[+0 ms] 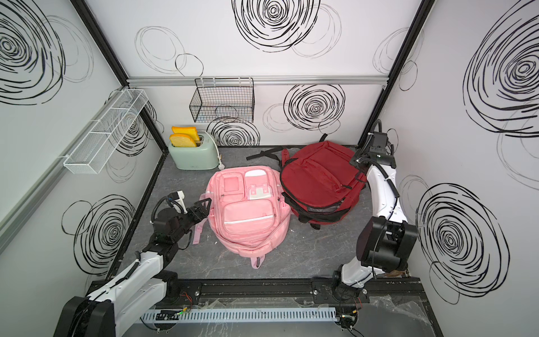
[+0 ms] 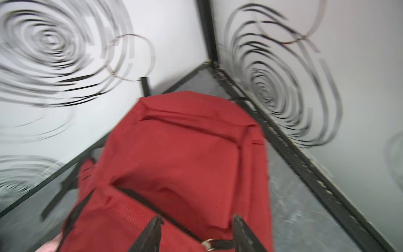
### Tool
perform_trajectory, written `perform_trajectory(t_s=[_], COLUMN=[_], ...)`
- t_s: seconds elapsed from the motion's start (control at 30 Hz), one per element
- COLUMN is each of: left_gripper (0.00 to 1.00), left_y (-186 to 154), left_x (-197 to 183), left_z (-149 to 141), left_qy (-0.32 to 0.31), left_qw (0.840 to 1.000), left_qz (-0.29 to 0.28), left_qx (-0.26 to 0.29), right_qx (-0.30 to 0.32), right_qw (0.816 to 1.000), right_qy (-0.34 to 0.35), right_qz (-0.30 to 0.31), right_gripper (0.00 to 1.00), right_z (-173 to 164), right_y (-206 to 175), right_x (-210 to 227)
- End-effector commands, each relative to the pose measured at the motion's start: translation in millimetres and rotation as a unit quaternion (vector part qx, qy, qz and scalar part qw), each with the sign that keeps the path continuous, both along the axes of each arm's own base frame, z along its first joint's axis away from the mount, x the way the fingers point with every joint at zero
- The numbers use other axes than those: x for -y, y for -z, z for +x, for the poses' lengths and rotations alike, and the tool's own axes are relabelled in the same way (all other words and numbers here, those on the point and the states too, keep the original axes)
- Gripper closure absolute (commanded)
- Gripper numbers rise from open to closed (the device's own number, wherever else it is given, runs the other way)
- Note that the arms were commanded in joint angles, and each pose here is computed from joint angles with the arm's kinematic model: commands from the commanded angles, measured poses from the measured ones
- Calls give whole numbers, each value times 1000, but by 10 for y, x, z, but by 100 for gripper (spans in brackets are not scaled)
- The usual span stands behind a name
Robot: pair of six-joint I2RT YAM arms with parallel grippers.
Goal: Zip up the backpack
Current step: Place the backpack on the backpack.
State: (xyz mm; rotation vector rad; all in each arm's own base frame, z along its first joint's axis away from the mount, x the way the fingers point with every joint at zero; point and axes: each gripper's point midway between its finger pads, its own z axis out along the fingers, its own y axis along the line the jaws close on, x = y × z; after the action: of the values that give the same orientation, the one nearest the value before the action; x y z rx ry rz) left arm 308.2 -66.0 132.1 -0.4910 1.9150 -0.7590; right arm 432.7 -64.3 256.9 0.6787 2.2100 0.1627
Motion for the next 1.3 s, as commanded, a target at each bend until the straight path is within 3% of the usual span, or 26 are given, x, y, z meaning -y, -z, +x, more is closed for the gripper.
perform_trajectory(t_s=[0.0,0.13,0.27,0.5,0.73,0.9,1.27], left_gripper=[9,5,6,6,5,5,4], left_y=[-103,6,122,171,163,224,267], left_x=[-98,-154,-93,-112,-134,-145,-178], left_z=[73,83,112,114,107,118,115], left_qy=[-21,-33,-13,-10,-13,-15,-18], left_qw=[1000,999,999,999,999,999,998], left_qz=[16,19,-4,-10,-8,-8,-12], left_qx=[10,-14,-31,-35,-34,-48,-53], right_qx=[68,71,52,-12,-117,-137,-111], right_qw=[986,962,950,955,968,975,978], right_qy=[-138,-251,-293,-281,-202,-161,-150], right_qz=[61,84,94,95,93,76,92], right_gripper=[42,42,42,42,43,43,43], right_z=[83,-52,-200,-319,-482,-538,-531], right_y=[-162,-7,336,1090,1832,1933,1844], right_x=[-923,-1852,-2238,-2156,-1757,-1532,-1450])
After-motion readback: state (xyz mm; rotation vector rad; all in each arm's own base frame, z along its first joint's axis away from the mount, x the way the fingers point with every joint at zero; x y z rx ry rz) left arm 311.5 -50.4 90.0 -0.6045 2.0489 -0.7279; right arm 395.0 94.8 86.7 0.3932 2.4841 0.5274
